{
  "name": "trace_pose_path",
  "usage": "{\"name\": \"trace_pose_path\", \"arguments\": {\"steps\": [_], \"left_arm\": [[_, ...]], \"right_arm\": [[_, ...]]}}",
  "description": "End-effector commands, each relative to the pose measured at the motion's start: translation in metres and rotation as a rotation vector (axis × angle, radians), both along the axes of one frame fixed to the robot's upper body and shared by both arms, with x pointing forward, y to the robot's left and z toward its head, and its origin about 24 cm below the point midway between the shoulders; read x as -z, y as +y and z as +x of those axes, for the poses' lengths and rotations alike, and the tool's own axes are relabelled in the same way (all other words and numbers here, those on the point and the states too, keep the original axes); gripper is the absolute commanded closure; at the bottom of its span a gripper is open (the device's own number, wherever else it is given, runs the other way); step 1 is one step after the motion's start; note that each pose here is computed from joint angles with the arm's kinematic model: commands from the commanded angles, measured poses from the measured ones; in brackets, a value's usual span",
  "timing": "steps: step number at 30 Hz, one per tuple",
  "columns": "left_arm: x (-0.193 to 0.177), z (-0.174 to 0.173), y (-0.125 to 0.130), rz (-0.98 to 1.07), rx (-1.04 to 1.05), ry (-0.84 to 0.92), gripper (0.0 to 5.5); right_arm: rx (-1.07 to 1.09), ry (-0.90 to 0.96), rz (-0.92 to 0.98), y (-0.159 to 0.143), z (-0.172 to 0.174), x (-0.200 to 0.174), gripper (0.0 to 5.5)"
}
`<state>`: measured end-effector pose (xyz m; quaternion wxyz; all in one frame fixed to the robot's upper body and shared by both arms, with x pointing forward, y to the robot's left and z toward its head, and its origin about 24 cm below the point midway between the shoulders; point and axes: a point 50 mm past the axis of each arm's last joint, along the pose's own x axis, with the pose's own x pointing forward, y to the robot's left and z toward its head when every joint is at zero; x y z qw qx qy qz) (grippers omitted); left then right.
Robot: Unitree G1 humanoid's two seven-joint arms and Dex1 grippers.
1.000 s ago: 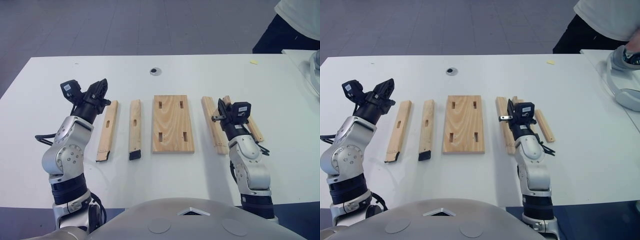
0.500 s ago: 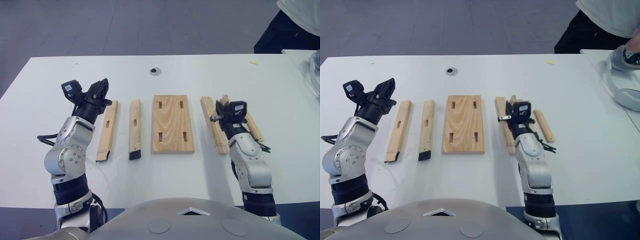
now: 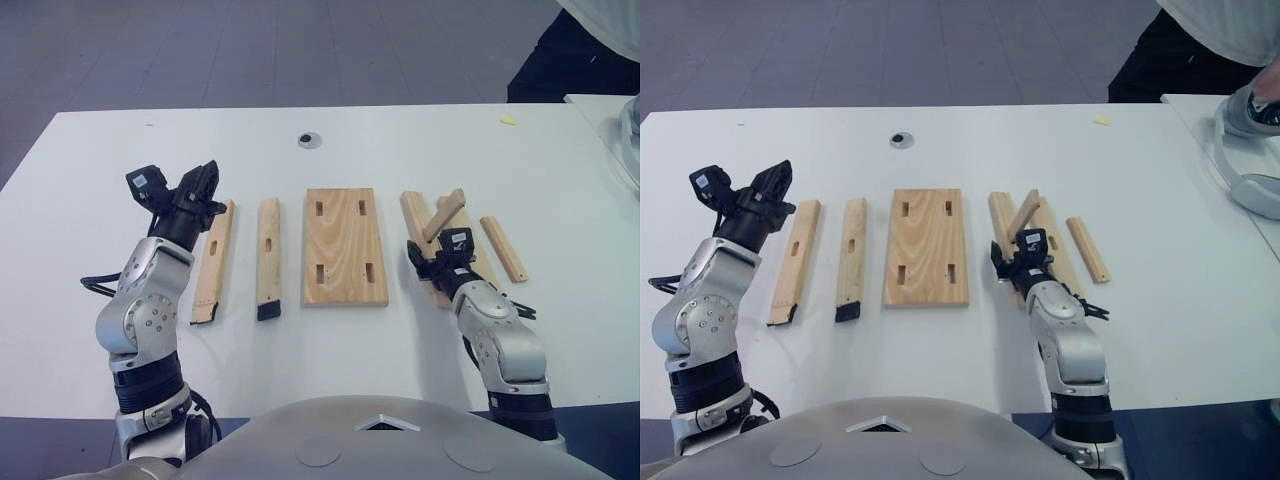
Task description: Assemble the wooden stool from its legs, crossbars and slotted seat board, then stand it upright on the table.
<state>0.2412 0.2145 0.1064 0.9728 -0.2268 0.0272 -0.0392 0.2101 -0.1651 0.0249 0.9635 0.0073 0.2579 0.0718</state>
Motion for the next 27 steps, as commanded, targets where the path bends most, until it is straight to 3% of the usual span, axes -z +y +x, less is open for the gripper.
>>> {"name": "trace_pose_path", "arguments": {"steps": [1,4,11,20,24,27], "left_arm": [[-0.001,-0.003,-0.001,0.006,-0.012,-0.008,4.00],[0.000,-0.003,-0.002,0.003,-0.016,-0.007,4.00],[-0.002,0.002,-0.002,0.003,-0.012,-0.020,4.00],[-0.011,0.016,-0.001,0.003,0.023,-0.054,4.00],[-0.022,0.038,-0.015,0.034,0.240,-0.055,4.00],[-0.045,0.062,-0.047,0.022,0.561,-0.092,4.00]], "right_arm": [[0.020,0.005,-0.028,-0.003,0.003,-0.007,2.15],[0.028,0.023,-0.025,-0.003,0.003,-0.007,2.15],[0.037,0.046,-0.037,-0.005,0.004,-0.004,3.38],[0.065,-0.028,0.017,-0.008,0.019,-0.016,3.43],[0.080,-0.210,0.110,-0.023,0.054,-0.063,3.43],[-0.048,-0.306,0.272,-0.013,0.074,-0.105,3.43]]}}
